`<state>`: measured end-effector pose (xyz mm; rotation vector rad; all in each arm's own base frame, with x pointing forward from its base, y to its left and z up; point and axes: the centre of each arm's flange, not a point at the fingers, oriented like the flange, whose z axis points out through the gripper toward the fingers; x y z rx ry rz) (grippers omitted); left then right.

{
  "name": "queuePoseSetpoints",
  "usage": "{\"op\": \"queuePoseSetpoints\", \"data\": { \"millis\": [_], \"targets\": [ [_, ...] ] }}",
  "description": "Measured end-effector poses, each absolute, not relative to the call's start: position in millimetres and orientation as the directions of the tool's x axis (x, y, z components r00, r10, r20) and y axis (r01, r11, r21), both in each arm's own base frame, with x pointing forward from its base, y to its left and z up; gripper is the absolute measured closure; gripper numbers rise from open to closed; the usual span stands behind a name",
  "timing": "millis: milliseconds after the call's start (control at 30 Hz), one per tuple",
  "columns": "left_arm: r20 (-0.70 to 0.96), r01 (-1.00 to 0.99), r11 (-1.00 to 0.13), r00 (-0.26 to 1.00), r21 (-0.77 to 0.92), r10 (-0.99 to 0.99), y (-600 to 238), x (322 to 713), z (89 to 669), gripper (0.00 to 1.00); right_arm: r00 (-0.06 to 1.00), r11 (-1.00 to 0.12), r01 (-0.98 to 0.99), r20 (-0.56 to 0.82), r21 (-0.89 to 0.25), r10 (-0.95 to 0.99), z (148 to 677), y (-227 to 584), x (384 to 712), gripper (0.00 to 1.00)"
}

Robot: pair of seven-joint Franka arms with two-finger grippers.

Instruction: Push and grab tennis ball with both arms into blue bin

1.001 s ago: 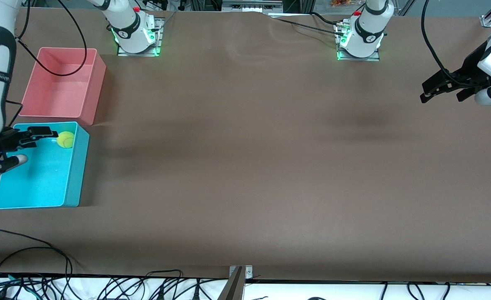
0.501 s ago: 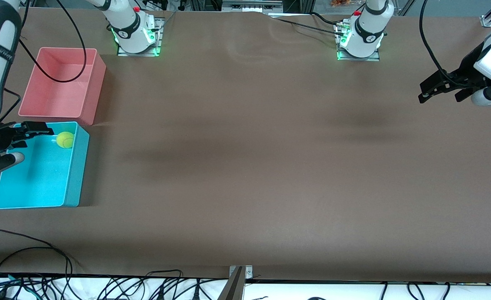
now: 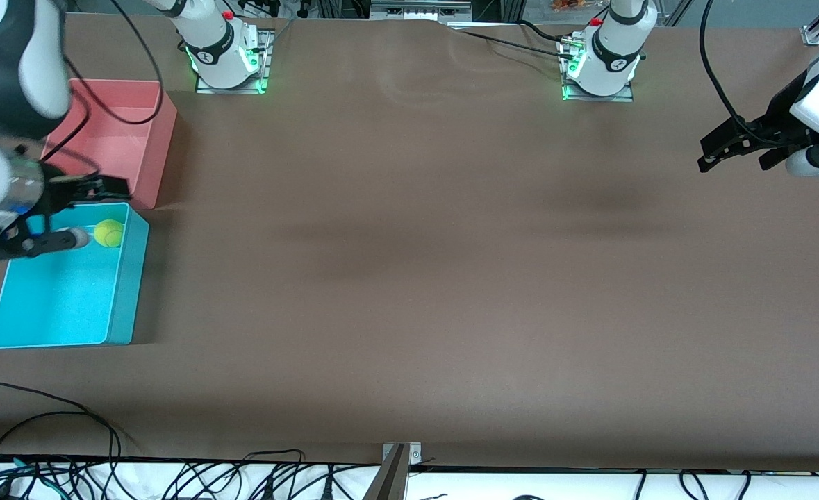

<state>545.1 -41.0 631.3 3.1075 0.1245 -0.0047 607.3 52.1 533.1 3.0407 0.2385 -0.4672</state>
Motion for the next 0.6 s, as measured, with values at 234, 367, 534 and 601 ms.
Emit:
{"op": "queuePoseSetpoints", "data": {
  "millis": [234,367,534,601],
  "targets": [
    [-0.004,0.081,-0.996,0.997,0.031,0.08,-40.7,545.1,631.2,0.0,0.976,-0.99,0.136,-0.178,0.046,0.126,546.2,46.3,584.2,0.0],
    [-0.005,0.081,-0.996,0.997,0.031,0.081,-40.6,545.2,631.1,0.0,0.988,-0.993,0.109,-0.117,0.041,0.104,568.0,26.7,565.1,0.0],
    [-0.005,0.081,-0.996,0.997,0.031,0.081,-40.5,545.2,631.1,0.0,0.995,-0.996,0.083,-0.064,0.029,0.081,606.9,12.8,541.1,0.0],
    [-0.005,0.081,-0.996,0.997,0.031,0.081,-40.6,545.2,631.1,0.0,0.994,-0.997,0.076,-0.076,0.027,0.074,614.2,9.6,532.7,0.0]
  ]
}}
